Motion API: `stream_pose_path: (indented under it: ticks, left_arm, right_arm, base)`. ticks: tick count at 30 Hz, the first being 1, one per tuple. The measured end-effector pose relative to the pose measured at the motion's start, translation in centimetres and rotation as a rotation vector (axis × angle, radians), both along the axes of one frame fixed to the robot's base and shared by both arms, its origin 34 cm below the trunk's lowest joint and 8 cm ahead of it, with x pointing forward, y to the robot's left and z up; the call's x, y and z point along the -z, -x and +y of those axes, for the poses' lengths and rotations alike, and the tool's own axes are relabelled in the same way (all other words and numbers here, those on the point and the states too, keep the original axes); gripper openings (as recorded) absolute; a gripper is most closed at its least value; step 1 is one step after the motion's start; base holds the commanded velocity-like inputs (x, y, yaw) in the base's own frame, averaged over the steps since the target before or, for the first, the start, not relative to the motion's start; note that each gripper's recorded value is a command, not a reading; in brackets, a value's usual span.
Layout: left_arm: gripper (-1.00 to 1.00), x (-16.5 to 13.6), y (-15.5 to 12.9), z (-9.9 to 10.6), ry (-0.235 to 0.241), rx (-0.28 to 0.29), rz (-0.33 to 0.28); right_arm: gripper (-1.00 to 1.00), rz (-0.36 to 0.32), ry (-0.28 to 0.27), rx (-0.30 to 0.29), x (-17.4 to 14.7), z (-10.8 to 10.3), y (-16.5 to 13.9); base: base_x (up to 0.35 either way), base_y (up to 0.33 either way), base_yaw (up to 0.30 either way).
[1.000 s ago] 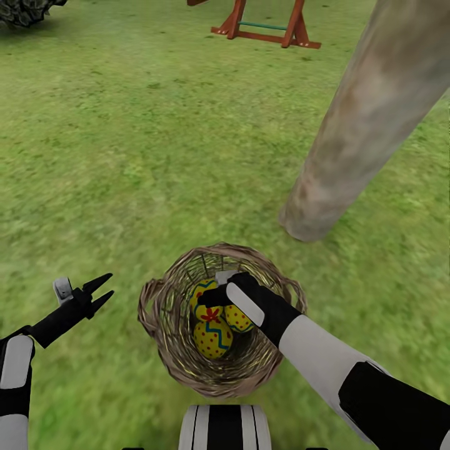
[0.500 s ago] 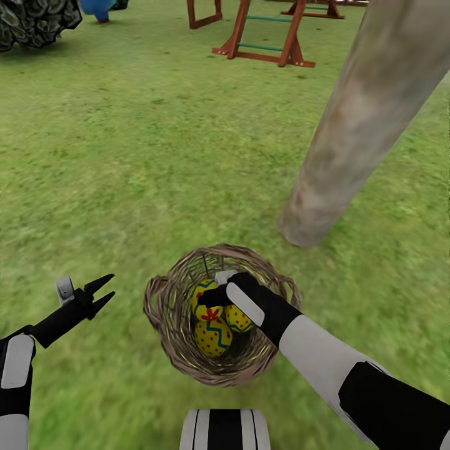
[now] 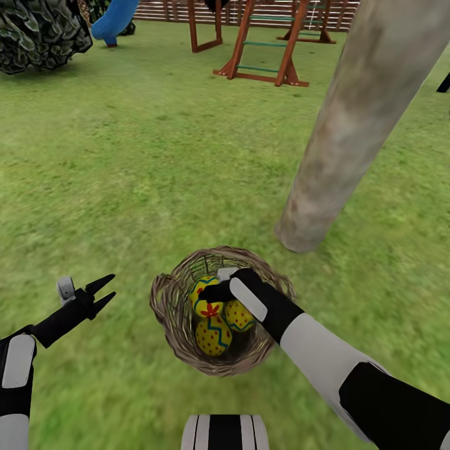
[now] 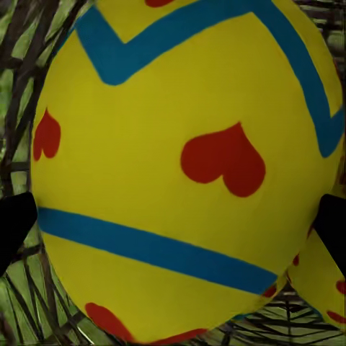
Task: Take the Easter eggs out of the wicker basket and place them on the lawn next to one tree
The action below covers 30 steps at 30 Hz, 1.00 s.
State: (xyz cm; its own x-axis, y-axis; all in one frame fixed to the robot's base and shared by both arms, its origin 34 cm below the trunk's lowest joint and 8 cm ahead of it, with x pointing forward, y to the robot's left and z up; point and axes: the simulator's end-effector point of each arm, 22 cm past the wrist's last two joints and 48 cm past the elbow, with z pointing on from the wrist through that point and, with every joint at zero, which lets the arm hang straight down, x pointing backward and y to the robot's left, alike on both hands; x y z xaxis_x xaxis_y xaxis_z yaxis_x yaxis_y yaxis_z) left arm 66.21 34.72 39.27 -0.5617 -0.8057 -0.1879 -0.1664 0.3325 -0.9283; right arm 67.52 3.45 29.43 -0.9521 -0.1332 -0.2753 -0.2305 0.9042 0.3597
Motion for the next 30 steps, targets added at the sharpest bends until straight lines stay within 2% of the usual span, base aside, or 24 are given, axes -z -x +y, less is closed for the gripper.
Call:
stream_pose_path:
  ticks: [4,7,14,18,22,26,27,30]
  left_arm:
    - [1.0,-1.0,-0.2,0.0,0.001,0.0,-0.017]
    - [1.0,-1.6,-0.3,-0.1,0.0,0.0,-0.028]
    - [1.0,-3.4,-0.5,-0.2,0.002,0.0,-0.057]
    - [1.0,-4.3,-0.7,-0.7,0.002,0.013,-0.071]
    - [1.0,-5.3,-0.8,-0.8,0.002,0.014,-0.087]
    - [1.0,-6.2,-0.9,-1.4,0.013,0.016,-0.103]
    - [1.0,-6.4,-0.9,-1.5,0.015,0.016,-0.107]
    - [1.0,-7.2,-0.9,-1.5,0.015,0.016,-0.12]
  right_arm:
    - [-1.0,-0.042,-0.053,-0.034,-3.9,1.7,-0.7]
    - [-1.0,-0.035,-0.085,0.013,-5.1,1.2,-1.6]
    - [-1.0,-0.018,-0.054,0.001,-5.9,-0.1,-1.2]
    - [-1.0,-0.017,-0.053,0.048,-6.2,-2.3,-1.9]
    - [-1.0,0.006,-0.051,0.035,-6.7,-3.1,-0.8]
    - [-1.0,-0.019,-0.116,0.003,-9.9,-1.7,-0.2]
    - [-1.0,-0.001,-0.207,0.019,-11.6,-1.3,0.0]
    - [-1.0,-0.027,-0.314,0.034,-15.2,-2.5,-0.5]
  base:
    - [-0.001,0.0,0.0]
    - [-0.203,0.0,0.0]
    - [-0.01,0.0,0.0]
    - [0.0,0.0,0.0]
    - [0.0,0.0,0.0]
    - [0.0,0.0,0.0]
    - [0.0,0.0,0.0]
    - [0.0,0.0,0.0]
